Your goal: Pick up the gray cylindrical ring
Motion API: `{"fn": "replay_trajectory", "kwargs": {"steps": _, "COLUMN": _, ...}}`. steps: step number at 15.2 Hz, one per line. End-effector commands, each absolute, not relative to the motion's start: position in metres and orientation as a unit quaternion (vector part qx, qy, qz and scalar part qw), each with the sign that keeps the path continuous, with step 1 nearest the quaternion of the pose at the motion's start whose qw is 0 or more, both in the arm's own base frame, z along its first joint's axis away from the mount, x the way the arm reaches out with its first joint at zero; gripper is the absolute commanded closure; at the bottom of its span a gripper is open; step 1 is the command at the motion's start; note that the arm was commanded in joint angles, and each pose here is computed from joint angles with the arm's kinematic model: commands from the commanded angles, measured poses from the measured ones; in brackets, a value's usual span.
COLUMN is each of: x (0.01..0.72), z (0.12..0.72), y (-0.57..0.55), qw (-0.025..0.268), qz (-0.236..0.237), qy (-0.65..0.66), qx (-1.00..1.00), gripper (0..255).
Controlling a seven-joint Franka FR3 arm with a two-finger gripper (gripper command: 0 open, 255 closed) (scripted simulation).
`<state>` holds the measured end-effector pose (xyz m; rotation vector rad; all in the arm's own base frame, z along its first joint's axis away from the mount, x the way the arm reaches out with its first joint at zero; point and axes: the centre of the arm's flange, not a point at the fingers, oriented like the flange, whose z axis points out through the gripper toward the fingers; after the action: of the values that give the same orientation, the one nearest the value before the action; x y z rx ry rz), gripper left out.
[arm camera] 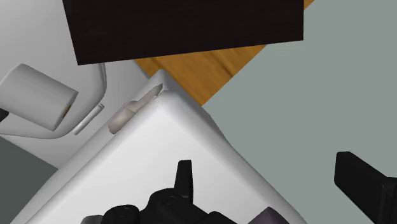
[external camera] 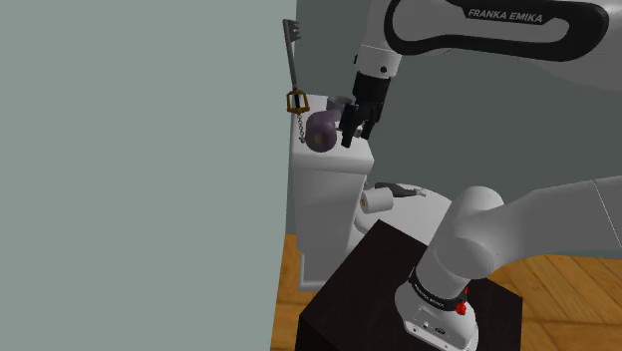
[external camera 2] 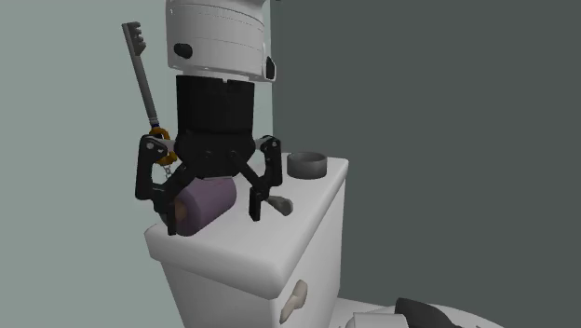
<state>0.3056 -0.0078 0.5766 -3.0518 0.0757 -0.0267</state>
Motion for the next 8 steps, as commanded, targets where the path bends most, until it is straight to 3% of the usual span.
{"fn": "replay_trajectory", "kwargs": {"steps": 1, "x": 0.306, "z": 0.577, "y": -0.008, "qw": 0.044, "qz": -0.009, "qy": 0.025, "qx": -0.999, "gripper": 0}}
{"fn": "replay_trajectory", "kwargs": {"steps": 8, "x": 0.370, "z": 0.579, "y": -0.072, "qw": 0.032, "qz": -0.005, "qy": 0.021, "qx": -0.999, "gripper": 0}}
